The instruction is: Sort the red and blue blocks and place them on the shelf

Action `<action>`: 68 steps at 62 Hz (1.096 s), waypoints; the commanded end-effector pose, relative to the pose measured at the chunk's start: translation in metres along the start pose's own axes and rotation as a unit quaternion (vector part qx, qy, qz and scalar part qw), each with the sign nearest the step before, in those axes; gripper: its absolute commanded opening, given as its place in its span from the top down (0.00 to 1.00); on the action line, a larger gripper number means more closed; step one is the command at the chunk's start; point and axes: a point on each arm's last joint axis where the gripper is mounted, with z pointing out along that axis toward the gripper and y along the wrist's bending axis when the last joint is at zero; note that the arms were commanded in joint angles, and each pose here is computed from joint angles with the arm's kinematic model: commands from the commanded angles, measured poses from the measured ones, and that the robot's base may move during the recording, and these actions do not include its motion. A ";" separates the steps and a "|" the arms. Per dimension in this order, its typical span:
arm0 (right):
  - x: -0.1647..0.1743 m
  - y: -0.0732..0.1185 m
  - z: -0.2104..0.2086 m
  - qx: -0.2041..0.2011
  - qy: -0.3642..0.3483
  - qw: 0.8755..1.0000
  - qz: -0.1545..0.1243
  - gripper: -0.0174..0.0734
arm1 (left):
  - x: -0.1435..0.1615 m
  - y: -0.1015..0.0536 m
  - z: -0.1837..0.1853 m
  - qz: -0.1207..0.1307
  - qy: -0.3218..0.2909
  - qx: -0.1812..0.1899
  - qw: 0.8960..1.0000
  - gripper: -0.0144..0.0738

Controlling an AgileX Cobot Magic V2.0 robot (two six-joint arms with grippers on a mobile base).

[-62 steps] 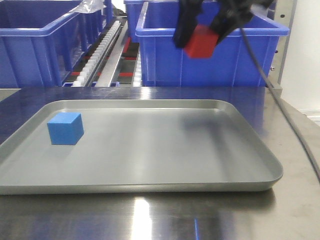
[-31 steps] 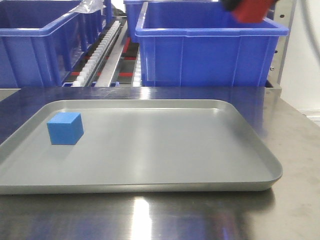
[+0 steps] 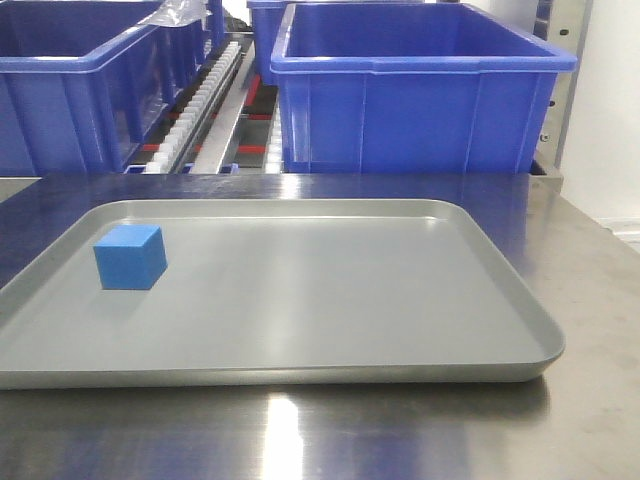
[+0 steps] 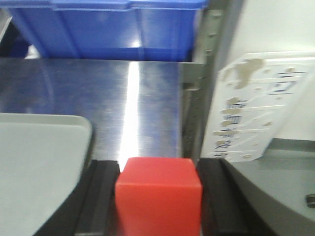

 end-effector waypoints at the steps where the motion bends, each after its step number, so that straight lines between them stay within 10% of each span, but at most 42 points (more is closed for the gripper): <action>1: -0.002 -0.007 -0.018 0.016 -0.071 0.997 0.001 0.74 | 0.000 -0.001 -0.001 -0.004 -0.039 0.011 0.999 0.69; 68: 0.033 -0.021 -0.033 0.057 -0.116 0.991 0.014 0.74 | 0.000 -0.001 -0.001 -0.004 -0.039 0.011 0.999 0.69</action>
